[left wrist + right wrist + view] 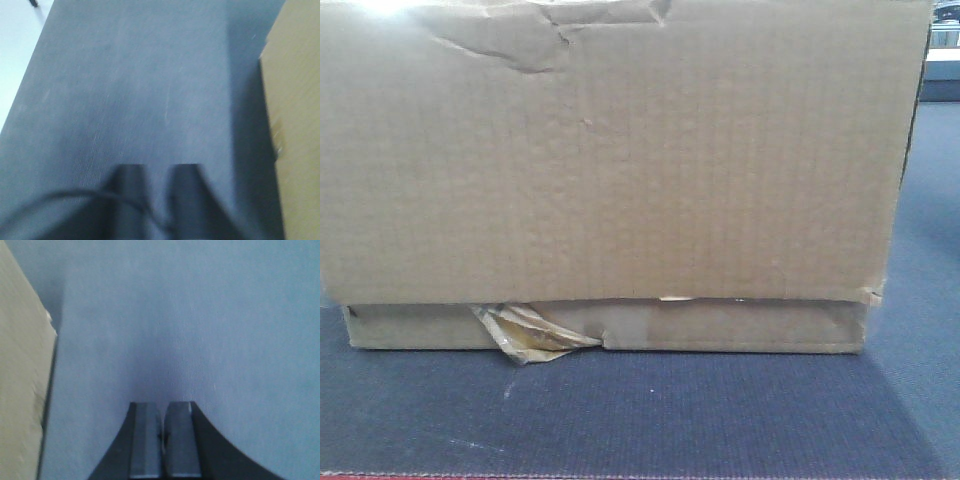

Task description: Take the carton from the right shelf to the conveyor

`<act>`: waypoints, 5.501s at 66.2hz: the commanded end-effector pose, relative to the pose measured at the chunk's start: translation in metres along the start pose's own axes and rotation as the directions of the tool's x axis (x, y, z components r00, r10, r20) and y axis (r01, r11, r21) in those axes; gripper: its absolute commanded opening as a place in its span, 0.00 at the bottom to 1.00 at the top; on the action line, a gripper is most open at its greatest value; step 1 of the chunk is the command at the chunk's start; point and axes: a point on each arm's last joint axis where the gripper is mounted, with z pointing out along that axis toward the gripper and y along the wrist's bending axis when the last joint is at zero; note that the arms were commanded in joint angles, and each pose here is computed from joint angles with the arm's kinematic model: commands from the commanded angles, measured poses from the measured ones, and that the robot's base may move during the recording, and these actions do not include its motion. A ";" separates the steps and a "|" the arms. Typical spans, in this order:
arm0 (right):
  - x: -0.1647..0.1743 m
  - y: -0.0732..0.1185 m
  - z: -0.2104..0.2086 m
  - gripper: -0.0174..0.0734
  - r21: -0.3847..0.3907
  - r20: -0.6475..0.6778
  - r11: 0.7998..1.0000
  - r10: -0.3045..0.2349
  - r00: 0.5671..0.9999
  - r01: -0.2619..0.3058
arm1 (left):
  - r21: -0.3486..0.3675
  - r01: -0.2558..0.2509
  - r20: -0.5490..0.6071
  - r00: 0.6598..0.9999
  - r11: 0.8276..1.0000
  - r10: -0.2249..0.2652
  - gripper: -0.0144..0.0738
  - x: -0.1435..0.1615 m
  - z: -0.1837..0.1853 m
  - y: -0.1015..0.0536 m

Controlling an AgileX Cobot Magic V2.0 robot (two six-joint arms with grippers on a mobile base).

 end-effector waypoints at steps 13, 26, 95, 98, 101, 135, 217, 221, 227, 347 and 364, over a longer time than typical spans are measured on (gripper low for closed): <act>0.072 -0.006 -0.008 0.13 -0.015 0.116 1.000 -0.011 0.993 0.013 | 0.037 -0.005 0.180 0.984 0.999 -0.002 0.17 0.059 -0.009 -0.001; 0.123 -0.009 -0.025 0.13 -0.034 0.250 0.999 -0.007 0.968 0.016 | 0.053 -0.006 0.334 0.942 0.999 -0.012 0.17 0.097 -0.025 0.000; 0.193 -0.020 -0.117 0.13 -0.069 0.730 0.998 0.043 0.683 0.010 | 0.056 0.007 0.641 0.767 0.998 -0.041 0.17 0.134 -0.086 0.008; 0.193 -0.020 -0.117 0.13 -0.069 0.730 0.998 0.043 0.683 0.010 | 0.056 0.007 0.641 0.767 0.998 -0.041 0.17 0.134 -0.086 0.008; 0.193 -0.020 -0.117 0.13 -0.069 0.730 0.998 0.043 0.683 0.010 | 0.056 0.007 0.641 0.767 0.998 -0.041 0.17 0.134 -0.086 0.008; 0.193 -0.020 -0.117 0.13 -0.069 0.730 0.998 0.043 0.683 0.010 | 0.106 0.033 0.636 0.766 0.994 -0.093 0.17 0.138 -0.083 0.006; 0.193 -0.020 -0.118 0.13 -0.069 0.732 0.998 0.043 0.679 0.011 | 0.165 0.043 0.671 0.727 0.985 -0.144 0.17 0.210 -0.010 -0.005; 0.193 -0.020 -0.118 0.13 -0.069 0.732 0.998 0.043 0.679 0.011 | 0.165 0.043 0.671 0.727 0.985 -0.144 0.17 0.210 -0.010 -0.005; 0.193 -0.020 -0.118 0.13 -0.069 0.732 0.998 0.043 0.679 0.011 | 0.165 0.043 0.671 0.727 0.985 -0.144 0.17 0.210 -0.010 -0.005; 0.243 -0.021 -0.025 0.13 0.012 0.699 0.999 0.026 0.714 -0.049 | 0.165 0.043 0.671 0.727 0.985 -0.144 0.17 0.210 -0.010 -0.005; 0.243 -0.021 -0.025 0.13 0.012 0.699 0.999 0.026 0.714 -0.049 | 0.165 0.043 0.671 0.727 0.985 -0.144 0.17 0.210 -0.010 -0.005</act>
